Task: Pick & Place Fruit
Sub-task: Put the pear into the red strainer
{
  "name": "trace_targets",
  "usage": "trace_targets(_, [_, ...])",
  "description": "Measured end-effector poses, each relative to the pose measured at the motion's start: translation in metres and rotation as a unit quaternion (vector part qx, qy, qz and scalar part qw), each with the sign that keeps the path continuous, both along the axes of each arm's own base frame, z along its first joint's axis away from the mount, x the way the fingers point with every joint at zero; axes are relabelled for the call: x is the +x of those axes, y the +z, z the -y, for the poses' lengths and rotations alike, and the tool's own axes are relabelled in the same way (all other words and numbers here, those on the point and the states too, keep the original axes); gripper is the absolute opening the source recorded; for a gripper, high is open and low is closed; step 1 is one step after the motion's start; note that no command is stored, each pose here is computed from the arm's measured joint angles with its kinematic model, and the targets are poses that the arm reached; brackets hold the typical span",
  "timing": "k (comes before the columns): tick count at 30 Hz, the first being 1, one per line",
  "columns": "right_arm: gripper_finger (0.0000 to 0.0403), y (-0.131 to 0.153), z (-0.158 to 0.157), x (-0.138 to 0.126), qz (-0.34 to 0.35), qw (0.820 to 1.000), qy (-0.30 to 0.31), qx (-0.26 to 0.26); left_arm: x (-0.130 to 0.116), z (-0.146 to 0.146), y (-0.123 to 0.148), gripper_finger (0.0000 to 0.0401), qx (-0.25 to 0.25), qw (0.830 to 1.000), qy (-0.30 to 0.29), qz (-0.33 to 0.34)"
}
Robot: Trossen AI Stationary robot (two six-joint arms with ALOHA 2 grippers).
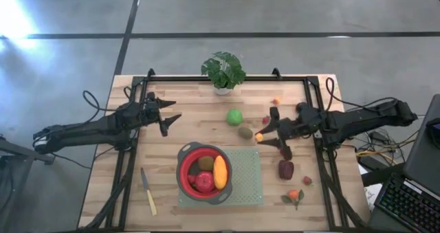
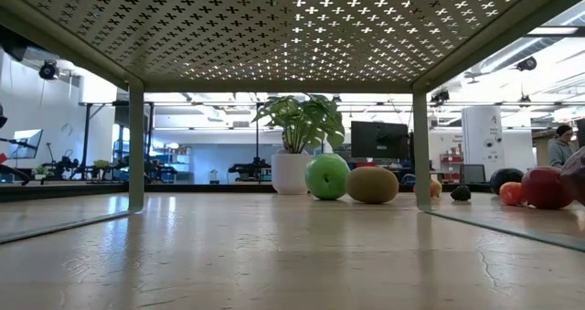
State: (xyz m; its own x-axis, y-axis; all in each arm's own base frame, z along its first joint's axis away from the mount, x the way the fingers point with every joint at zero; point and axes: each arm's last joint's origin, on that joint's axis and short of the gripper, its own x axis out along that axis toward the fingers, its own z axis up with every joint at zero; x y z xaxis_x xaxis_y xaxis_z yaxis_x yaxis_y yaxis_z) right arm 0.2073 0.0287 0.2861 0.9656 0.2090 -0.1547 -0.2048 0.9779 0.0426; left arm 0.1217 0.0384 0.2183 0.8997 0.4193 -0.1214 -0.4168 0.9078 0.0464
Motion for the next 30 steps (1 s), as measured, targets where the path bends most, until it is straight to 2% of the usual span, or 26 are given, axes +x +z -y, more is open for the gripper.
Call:
trace_targets(8, [0.0126,0.003,-0.024,0.026,0.005,0.999,0.044,-0.006,0.000,0.000,-0.001,0.0300,-0.001,1.000,-0.001,-0.003])
trace_targets(15, [0.0131,0.013,-0.044,0.067,0.000,0.996,0.071,-0.046,0.000,0.000,-0.001,0.0300,-0.001,1.000,-0.001,-0.003])
trace_targets(22, [0.0120,0.017,-0.055,0.108,-0.047,0.993,0.076,-0.077,0.000,0.000,-0.001,0.0300,-0.002,1.000,-0.001,-0.006])
trace_targets(30, [0.0148,0.018,-0.063,0.140,-0.076,0.989,0.082,-0.097,0.000,0.000,-0.002,0.0300,-0.002,1.000,-0.001,-0.008])
